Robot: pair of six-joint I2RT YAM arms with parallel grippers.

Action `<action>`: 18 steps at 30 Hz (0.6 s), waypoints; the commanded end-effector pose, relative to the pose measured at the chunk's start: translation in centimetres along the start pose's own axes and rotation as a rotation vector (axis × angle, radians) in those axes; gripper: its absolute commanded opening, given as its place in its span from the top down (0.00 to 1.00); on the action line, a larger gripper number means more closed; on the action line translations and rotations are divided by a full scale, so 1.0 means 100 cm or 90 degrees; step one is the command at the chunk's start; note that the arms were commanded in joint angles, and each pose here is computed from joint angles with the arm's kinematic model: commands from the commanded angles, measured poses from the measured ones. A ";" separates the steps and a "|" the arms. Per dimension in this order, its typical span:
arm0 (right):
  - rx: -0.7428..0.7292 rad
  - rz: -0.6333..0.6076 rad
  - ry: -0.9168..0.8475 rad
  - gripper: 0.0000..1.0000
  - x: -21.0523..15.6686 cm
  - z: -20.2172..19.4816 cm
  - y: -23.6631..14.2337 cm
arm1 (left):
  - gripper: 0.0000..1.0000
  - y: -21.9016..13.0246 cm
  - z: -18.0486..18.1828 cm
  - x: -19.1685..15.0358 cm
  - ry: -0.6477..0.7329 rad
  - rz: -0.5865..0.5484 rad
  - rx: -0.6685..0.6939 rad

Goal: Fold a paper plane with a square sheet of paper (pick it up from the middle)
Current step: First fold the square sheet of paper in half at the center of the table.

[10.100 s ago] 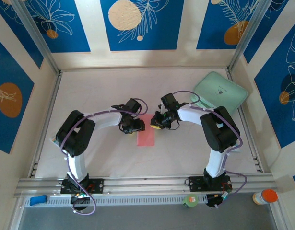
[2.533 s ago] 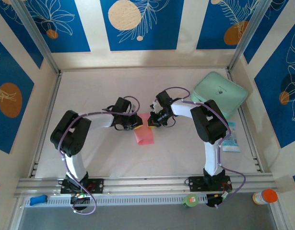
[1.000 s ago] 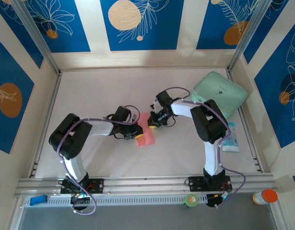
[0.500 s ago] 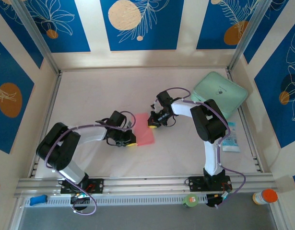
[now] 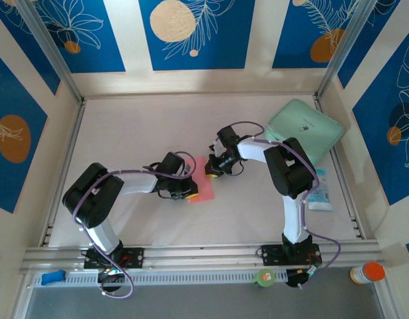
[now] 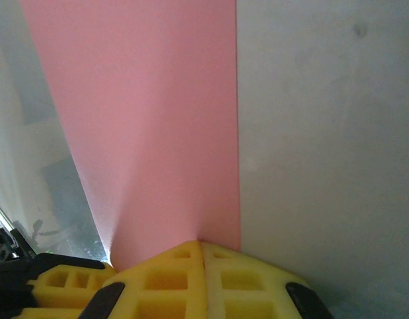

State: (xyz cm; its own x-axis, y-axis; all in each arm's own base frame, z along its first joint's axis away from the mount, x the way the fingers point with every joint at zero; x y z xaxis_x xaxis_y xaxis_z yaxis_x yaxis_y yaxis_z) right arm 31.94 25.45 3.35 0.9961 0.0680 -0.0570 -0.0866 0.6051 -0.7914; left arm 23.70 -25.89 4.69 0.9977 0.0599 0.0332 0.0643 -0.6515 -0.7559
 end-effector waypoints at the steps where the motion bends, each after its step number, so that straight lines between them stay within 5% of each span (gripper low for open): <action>1: -0.315 0.107 0.133 1.00 -0.056 -0.127 0.041 | 0.86 0.005 0.027 -0.021 -0.014 0.031 0.048; 9: -0.320 0.100 0.129 1.00 -0.053 -0.128 0.039 | 0.86 -0.018 0.059 -0.067 -0.016 0.116 0.141; 18: -0.312 0.095 0.123 1.00 -0.050 -0.124 0.039 | 0.86 -0.063 0.019 -0.044 0.040 0.007 0.115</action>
State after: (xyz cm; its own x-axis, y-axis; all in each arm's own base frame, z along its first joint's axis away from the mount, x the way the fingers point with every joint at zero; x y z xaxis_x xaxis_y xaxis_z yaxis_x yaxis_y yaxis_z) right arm 32.02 25.41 3.32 0.9955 0.0670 -0.0673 -0.0943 0.6125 -0.7849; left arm 17.93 -20.86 6.14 1.0000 0.0029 0.0024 0.0036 -0.5359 -0.8443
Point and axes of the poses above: each hand's point on the last joint's axis, 136 mm out from that joint toward the fingers, its own y axis out along the fingers, its own z axis along the line the jaws close on, x = y × z, the point moved 4 cm from there along -y, back along the fingers, and after that the axes turned 2 degrees about y, right-handed, at the moved point
